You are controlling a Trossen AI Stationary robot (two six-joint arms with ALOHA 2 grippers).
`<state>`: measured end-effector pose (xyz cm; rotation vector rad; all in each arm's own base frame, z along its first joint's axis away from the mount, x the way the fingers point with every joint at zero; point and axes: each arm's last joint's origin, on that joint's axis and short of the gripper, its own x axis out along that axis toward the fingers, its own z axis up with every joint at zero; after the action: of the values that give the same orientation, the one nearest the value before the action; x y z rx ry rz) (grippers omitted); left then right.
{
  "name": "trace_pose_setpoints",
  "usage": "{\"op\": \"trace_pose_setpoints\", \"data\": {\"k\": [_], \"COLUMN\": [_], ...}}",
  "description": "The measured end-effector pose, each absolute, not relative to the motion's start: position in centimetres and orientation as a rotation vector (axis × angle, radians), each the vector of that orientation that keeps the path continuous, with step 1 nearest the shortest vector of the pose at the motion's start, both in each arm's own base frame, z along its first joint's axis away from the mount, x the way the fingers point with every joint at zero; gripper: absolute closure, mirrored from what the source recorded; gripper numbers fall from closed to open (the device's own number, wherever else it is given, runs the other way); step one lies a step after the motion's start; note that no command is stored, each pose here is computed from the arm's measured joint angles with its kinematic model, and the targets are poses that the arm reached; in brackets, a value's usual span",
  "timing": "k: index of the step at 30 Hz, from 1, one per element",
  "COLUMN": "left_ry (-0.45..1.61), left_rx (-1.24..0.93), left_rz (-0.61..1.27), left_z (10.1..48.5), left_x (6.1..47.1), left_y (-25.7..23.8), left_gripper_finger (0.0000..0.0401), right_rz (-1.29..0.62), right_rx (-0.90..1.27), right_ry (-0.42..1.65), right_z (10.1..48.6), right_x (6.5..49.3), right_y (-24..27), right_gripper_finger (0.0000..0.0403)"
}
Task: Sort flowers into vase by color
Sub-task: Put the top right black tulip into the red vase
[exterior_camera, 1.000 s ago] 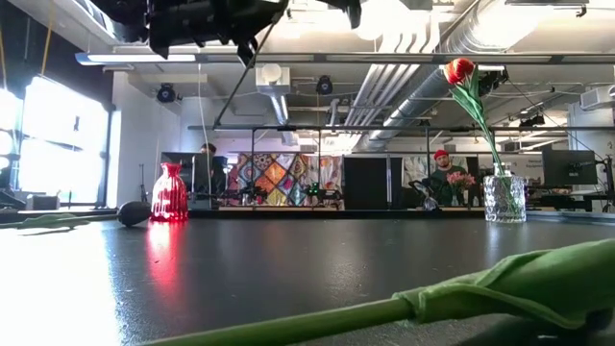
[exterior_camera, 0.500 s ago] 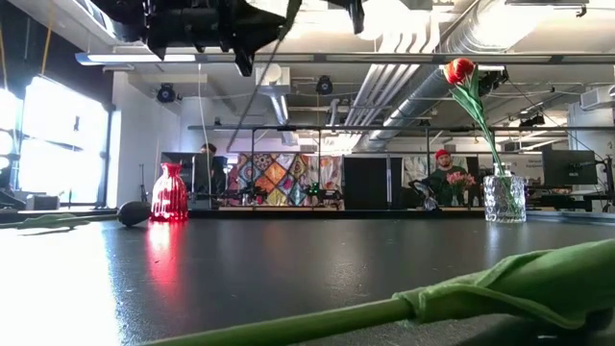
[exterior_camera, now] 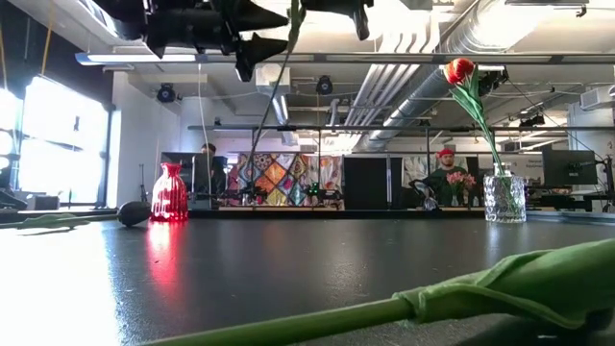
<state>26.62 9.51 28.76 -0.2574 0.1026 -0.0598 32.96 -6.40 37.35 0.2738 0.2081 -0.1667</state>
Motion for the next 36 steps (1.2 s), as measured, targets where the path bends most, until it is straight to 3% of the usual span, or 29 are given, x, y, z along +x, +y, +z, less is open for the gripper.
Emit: {"op": "trace_pose_setpoints", "data": {"k": [9, 17, 22, 27, 32, 36], "left_ry": [0.081, 0.090, 0.088, 0.051, 0.003, 0.028], "left_rx": [-0.342, -0.263, -0.267, -0.276, -0.258, -0.180], "left_rz": [-0.063, -0.106, -0.090, 0.034, 0.173, 0.334], "left_z": [27.3, 27.2, 27.2, 27.9, 29.4, 30.2], "left_x": [28.5, 28.5, 28.5, 27.8, 25.4, 22.5], "left_y": [9.6, 9.5, 9.6, 10.7, 13.1, 15.0], "left_gripper_finger": [0.0247, 0.0388, 0.0393, 0.0399, 0.0400, 0.0400], "right_rz": [-0.167, -0.161, -0.177, -0.251, -0.377, -0.441], "right_rx": [0.278, 0.284, 0.273, 0.250, 0.228, 0.219], "right_ry": [0.254, 0.305, 0.306, 0.282, 0.213, 0.215], "right_z": [36.9, 36.5, 36.5, 37.2, 39.4, 40.2], "right_x": [32.9, 32.7, 32.7, 31.9, 29.5, 27.8], "right_y": [-6.4, -6.3, -6.4, -6.4, -6.3, -6.2], "right_gripper_finger": [0.0402, 0.0403, 0.0387, 0.0328, 0.0271, 0.0255]}}
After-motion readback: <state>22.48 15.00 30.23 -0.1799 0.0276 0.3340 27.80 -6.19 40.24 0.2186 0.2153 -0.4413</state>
